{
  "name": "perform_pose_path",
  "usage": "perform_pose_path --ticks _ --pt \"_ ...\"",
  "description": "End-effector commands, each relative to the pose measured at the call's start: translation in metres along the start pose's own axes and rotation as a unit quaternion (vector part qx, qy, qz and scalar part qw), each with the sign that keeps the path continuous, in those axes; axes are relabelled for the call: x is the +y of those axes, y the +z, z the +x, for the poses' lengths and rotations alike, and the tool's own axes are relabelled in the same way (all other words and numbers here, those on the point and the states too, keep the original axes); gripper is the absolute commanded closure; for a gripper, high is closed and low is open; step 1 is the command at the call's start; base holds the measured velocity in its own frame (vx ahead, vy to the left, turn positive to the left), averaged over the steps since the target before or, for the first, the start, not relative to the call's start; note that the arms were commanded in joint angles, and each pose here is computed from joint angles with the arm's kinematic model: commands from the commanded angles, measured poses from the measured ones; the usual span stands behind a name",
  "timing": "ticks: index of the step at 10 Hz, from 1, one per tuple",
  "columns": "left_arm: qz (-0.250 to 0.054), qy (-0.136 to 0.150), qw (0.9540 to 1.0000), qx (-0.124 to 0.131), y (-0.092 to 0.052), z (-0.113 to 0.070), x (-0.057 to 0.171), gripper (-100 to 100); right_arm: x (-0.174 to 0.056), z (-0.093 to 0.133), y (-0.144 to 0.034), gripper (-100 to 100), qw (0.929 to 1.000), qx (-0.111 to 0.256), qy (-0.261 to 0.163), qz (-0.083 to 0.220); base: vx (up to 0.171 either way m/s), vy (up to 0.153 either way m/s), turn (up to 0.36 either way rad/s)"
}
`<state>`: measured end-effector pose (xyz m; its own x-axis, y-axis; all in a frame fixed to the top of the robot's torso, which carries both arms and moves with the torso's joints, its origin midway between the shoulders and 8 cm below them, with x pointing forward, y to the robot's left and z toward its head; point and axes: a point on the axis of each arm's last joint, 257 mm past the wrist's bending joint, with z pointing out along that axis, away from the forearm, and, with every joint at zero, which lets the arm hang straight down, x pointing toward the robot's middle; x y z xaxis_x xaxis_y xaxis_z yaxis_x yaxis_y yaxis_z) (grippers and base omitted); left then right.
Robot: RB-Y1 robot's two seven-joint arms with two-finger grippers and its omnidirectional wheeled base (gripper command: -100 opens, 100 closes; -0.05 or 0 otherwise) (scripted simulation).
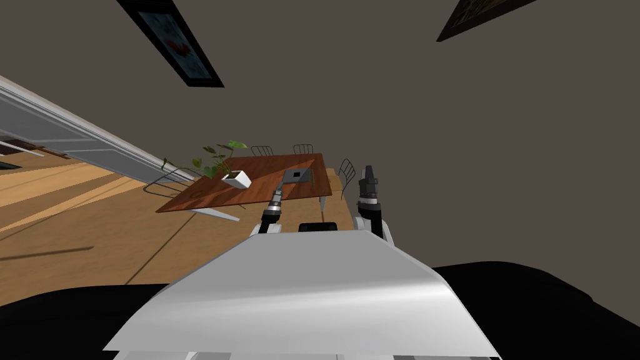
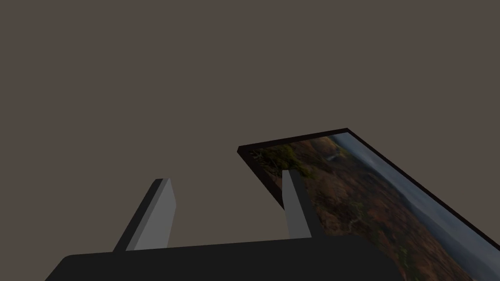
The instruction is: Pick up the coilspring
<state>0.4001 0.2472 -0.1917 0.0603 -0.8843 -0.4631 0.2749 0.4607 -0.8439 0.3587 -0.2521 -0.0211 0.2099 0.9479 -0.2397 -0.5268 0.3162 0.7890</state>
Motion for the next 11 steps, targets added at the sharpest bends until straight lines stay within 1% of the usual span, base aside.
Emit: perform_pose_path --ticks 1,2,4,6,7,9,11 --pt "-0.015 0.016 0.9997 0.012 -0.003 0.011 0.017 -100 0.000 0.000 0.000 0 1.0000 0.000 0.000 0.000 0.011 -0.007 -0.008" --pt "-0.016 0.016 0.9997 0.012 -0.004 0.011 0.018 -100 0.000 0.000 0.000 0 1.0000 0.000 0.000 0.000 0.011 -0.012 0.001" --pt "-0.035 0.036 0.9983 0.029 -0.007 0.025 0.038 -100 0.000 0.000 0.000 0 1.0000 0.000 0.000 0.000 0.024 -0.035 0.001" --pt "-0.049 0.057 0.9962 0.045 -0.009 0.037 0.056 -100 0.000 0.000 0.000 0 1.0000 0.000 0.000 0.000 0.063 -0.085 0.013" --pt "-0.050 0.057 0.9961 0.045 -0.009 0.037 0.057 -100 0.000 0.000 0.000 0 1.0000 0.000 0.000 0.000 0.053 -0.070 0.010" --pt "-0.064 0.078 0.9930 0.061 -0.010 0.048 0.074 -100 0.000 0.000 0.000 0 1.0000 0.000 0.000 0.000 0.065 -0.085 0.019" --pt "-0.075 0.098 0.9894 0.076 -0.010 0.057 0.090 -100 0.000 0.000 0.000 0 1.0000 0.000 0.000 0.000 0.115 -0.156 0.033"
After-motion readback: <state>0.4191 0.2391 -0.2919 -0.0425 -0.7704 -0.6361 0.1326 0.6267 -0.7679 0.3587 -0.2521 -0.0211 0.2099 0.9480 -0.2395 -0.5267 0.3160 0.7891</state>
